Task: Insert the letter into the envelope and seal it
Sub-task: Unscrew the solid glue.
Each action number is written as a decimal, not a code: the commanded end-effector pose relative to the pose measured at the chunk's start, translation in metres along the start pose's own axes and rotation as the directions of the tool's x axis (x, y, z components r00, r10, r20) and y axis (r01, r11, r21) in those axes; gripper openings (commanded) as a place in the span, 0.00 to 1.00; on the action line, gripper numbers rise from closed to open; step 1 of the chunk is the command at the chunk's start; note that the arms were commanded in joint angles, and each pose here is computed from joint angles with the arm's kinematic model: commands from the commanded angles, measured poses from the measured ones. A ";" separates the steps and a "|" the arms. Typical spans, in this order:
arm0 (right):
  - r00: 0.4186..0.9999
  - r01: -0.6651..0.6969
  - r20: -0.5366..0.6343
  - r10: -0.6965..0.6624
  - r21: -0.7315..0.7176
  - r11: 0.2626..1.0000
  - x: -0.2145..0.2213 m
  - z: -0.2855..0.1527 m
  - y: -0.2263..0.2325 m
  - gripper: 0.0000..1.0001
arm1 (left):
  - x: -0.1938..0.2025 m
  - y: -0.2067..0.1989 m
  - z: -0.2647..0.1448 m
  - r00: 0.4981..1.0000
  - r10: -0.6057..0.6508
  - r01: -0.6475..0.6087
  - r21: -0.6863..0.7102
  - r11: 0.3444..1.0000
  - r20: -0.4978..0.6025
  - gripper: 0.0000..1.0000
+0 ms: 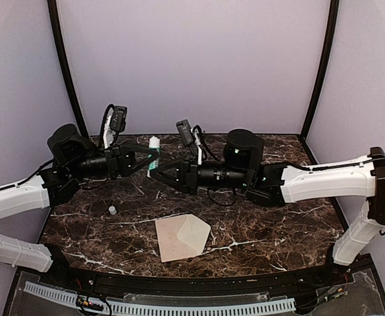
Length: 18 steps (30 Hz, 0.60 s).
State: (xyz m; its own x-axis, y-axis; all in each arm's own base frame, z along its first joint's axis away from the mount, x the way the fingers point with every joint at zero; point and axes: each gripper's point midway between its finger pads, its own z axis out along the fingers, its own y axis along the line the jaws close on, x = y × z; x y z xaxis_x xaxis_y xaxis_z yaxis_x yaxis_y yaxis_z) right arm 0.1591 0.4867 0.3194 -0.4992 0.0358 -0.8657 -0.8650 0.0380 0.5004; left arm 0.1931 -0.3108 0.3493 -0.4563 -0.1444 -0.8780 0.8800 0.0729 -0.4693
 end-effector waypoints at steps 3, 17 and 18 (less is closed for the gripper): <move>0.998 0.065 0.028 -0.060 -0.293 0.954 -0.024 -0.013 0.065 0.00 | 0.005 -0.051 -0.001 0.995 0.073 -0.053 0.270 0.961 -0.065 0.00; 0.996 0.009 0.093 -0.020 0.122 0.992 -0.024 -0.036 -0.001 0.63 | -0.020 0.006 -0.016 0.990 0.116 -0.101 -0.167 0.981 0.084 0.00; 0.996 -0.007 0.094 -0.010 0.182 0.983 -0.022 -0.037 -0.010 0.64 | -0.018 0.017 -0.019 0.992 0.100 -0.080 -0.230 0.970 0.075 0.00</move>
State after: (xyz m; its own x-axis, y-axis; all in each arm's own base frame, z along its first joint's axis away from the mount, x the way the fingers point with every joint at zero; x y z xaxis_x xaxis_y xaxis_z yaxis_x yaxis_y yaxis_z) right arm 0.1455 0.4575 0.3448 -0.4753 0.0680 -0.8772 -0.8789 0.0075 0.4769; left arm 0.1768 -0.3066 0.3628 -0.4027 -0.1517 -0.9027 0.9102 0.0382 -0.4125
